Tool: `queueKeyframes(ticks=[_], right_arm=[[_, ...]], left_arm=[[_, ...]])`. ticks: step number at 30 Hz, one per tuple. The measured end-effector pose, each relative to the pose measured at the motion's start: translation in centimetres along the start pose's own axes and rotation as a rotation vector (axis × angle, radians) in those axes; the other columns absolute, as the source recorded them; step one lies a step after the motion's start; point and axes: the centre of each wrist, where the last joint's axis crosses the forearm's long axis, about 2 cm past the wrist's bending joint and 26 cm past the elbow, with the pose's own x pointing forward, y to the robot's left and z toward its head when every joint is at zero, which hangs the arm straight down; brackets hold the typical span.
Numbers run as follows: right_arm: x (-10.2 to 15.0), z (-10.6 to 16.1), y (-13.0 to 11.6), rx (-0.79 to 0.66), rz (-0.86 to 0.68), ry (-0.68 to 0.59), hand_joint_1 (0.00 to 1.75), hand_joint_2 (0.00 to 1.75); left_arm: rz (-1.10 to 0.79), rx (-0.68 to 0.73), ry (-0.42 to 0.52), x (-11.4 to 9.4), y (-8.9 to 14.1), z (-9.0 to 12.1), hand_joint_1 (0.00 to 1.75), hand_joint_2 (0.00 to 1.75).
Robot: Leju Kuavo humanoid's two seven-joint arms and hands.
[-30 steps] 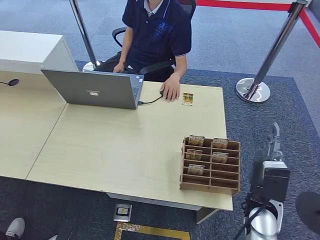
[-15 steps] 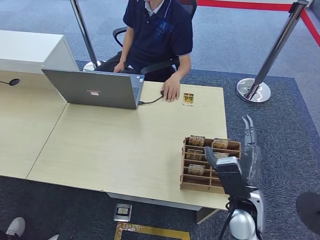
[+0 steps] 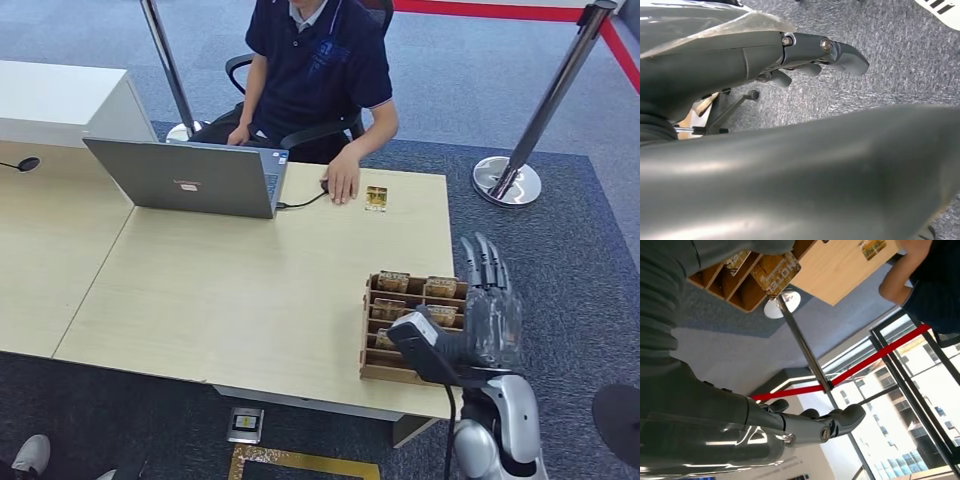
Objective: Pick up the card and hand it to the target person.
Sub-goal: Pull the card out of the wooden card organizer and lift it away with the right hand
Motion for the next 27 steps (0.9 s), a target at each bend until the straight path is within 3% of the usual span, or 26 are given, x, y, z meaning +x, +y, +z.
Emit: queueKeyframes(ticks=[12, 15, 17, 21, 27], right_arm=[[-1.2, -0.9, 0.7, 0.086, 0.107, -0.01, 0.0, 1.75], [-1.4, -0.7, 1.0, 0.099, 0.106, -0.004, 0.12, 1.75], [-1.5, -0.6, 1.1, 0.106, 0.105, -0.001, 0.31, 1.75], [-1.6, -0.4, 1.4, 0.117, 0.104, 0.0, 1.17, 1.75], [-1.9, -0.5, 1.7, 0.132, 0.107, -0.006, 1.38, 1.75]], left_arm=[[-0.01, 0.003, -0.006, 0.0, 0.2, 0.0, 0.0, 0.0], [-0.012, 0.003, -0.006, 0.0, 0.3, 0.0, 0.0, 0.0], [-0.012, 0.003, -0.006, 0.0, 0.3, 0.0, 0.0, 0.0], [-0.011, 0.004, -0.006, 0.0, 0.3, 0.0, 0.0, 0.0], [-0.004, 0.008, -0.005, 0.0, 0.4, 0.0, 0.0, 0.0]])
